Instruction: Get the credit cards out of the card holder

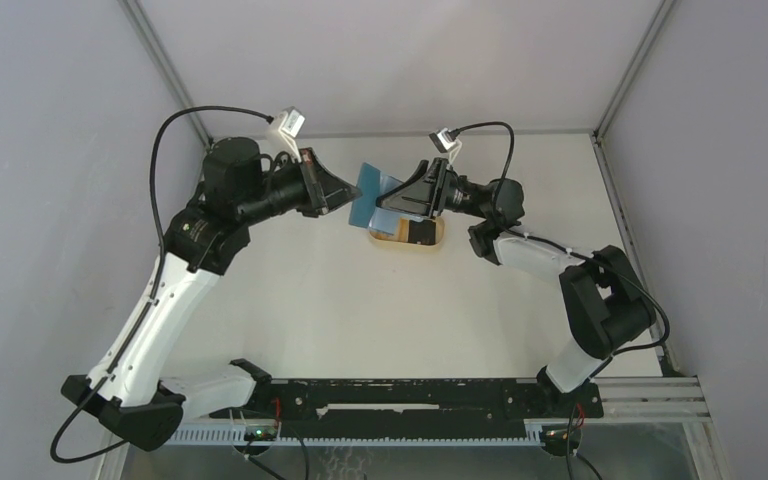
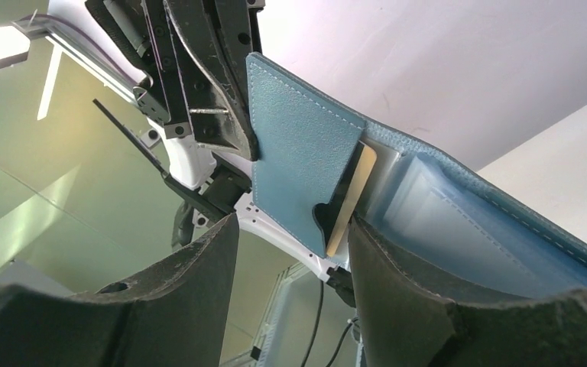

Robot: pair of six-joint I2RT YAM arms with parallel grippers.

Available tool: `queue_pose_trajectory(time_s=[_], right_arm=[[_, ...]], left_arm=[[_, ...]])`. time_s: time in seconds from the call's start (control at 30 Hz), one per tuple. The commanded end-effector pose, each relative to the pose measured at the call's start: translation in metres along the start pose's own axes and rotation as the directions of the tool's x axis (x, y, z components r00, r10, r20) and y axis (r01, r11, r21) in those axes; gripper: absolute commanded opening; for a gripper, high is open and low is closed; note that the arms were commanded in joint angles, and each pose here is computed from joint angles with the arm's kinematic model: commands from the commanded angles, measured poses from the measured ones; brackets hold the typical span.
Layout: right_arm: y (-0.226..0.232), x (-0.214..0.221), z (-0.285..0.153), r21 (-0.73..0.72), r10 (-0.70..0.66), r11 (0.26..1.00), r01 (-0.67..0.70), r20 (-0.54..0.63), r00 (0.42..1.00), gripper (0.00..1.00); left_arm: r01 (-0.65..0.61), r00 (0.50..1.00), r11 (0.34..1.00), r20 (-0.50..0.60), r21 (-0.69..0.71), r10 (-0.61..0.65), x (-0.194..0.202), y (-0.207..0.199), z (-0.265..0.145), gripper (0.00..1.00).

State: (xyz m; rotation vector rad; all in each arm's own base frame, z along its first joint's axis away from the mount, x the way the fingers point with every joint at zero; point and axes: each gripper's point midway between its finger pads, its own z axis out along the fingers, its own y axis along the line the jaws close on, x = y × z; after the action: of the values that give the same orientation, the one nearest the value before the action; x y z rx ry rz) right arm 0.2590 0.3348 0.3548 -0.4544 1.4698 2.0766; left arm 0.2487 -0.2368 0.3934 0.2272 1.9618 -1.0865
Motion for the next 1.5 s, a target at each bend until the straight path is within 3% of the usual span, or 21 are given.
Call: queue_pose_trajectory(time_s=[0.0, 0.37, 0.6, 1.1, 1.2, 1.47], right_arm=[[0.035, -0.013, 0.006, -0.099, -0.07, 0.992, 0.074, 0.041, 0.997, 0.63], [0.046, -0.014, 0.004, -0.126, -0.069, 0.989, 0.074, 0.042, 0.997, 0.59], [0.052, -0.014, 0.005, -0.136, -0.072, 0.988, 0.078, 0.047, 0.996, 0.39], [0.038, -0.009, 0.012, -0.105, -0.055, 0.993, 0.059, 0.041, 0.998, 0.38], [0.038, -0.009, 0.012, -0.105, -0.053, 0.993, 0.057, 0.04, 0.998, 0.31], [0.036, -0.01, 0.013, -0.104, -0.045, 0.993, 0.048, 0.033, 0.998, 0.0]], left_arm=[[-0.005, 1.0, 1.0, 0.029, 0.013, 0.004, -0.002, -0.001, -0.002, 0.0], [0.015, 0.999, 0.998, 0.041, -0.055, -0.013, 0.002, 0.021, -0.003, 0.0], [0.024, 0.999, 0.998, 0.05, -0.054, -0.021, 0.002, 0.024, -0.006, 0.0], [0.029, 0.998, 1.0, 0.047, -0.008, -0.029, 0.003, 0.017, -0.004, 0.0], [0.029, 0.998, 1.0, 0.048, -0.012, -0.028, 0.004, 0.019, -0.004, 0.0], [0.029, 0.998, 0.999, 0.054, -0.027, -0.028, 0.003, 0.025, -0.007, 0.0]])
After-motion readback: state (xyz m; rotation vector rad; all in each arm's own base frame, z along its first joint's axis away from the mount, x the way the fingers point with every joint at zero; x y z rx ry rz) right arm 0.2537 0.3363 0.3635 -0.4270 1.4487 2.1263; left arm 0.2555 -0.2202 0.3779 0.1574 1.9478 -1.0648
